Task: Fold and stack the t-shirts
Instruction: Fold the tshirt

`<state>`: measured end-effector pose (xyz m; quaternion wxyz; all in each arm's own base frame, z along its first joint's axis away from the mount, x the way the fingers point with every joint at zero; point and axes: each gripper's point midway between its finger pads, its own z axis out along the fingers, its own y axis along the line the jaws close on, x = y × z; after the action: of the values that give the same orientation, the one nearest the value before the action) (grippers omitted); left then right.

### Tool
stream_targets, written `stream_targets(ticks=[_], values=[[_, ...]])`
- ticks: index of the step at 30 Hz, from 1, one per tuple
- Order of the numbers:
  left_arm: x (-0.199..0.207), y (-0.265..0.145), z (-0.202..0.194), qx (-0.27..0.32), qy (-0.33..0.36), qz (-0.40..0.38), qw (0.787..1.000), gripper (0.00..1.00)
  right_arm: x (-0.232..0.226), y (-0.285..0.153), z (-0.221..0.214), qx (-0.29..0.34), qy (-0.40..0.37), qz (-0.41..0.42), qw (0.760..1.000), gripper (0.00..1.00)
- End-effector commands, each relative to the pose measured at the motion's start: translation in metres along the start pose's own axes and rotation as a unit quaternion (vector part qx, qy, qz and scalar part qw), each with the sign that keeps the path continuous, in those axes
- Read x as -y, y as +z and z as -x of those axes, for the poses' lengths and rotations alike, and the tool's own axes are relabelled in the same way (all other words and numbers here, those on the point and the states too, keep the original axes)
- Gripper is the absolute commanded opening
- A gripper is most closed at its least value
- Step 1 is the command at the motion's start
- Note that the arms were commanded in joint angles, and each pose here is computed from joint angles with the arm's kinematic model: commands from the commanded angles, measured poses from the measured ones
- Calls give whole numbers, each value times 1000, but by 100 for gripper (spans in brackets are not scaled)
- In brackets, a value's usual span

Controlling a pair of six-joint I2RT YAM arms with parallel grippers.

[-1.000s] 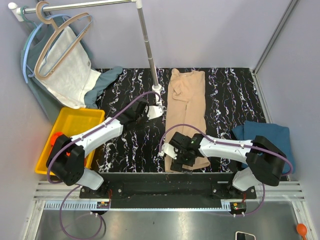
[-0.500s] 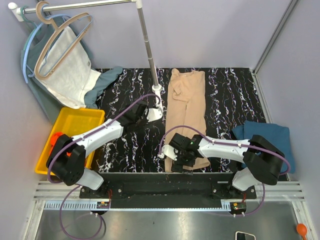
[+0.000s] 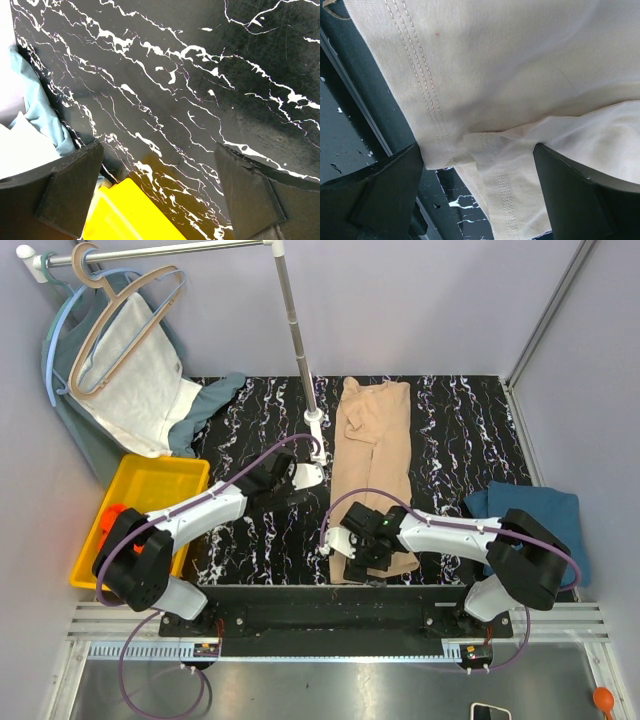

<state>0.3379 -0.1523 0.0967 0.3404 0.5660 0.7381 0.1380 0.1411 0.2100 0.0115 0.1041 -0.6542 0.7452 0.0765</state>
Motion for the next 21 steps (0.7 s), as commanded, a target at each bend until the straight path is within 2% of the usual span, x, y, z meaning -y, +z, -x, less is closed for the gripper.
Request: stream_targets(ticks=[1,11,13,21], values=[[-5,0,9,24,-3,8,1000,99,12,5,3,16,-10,-3,1000,94],[-1,3,7,23,0,4,1000,99,12,18,-3,5,-7,14,1000,88],[-1,4,6,22,3,5,1000,99,11,22,-4,1,-4,17,1000,83],[-1,8,2,15,10,12,1000,99,9,23,-4,0,18,20,1000,42]])
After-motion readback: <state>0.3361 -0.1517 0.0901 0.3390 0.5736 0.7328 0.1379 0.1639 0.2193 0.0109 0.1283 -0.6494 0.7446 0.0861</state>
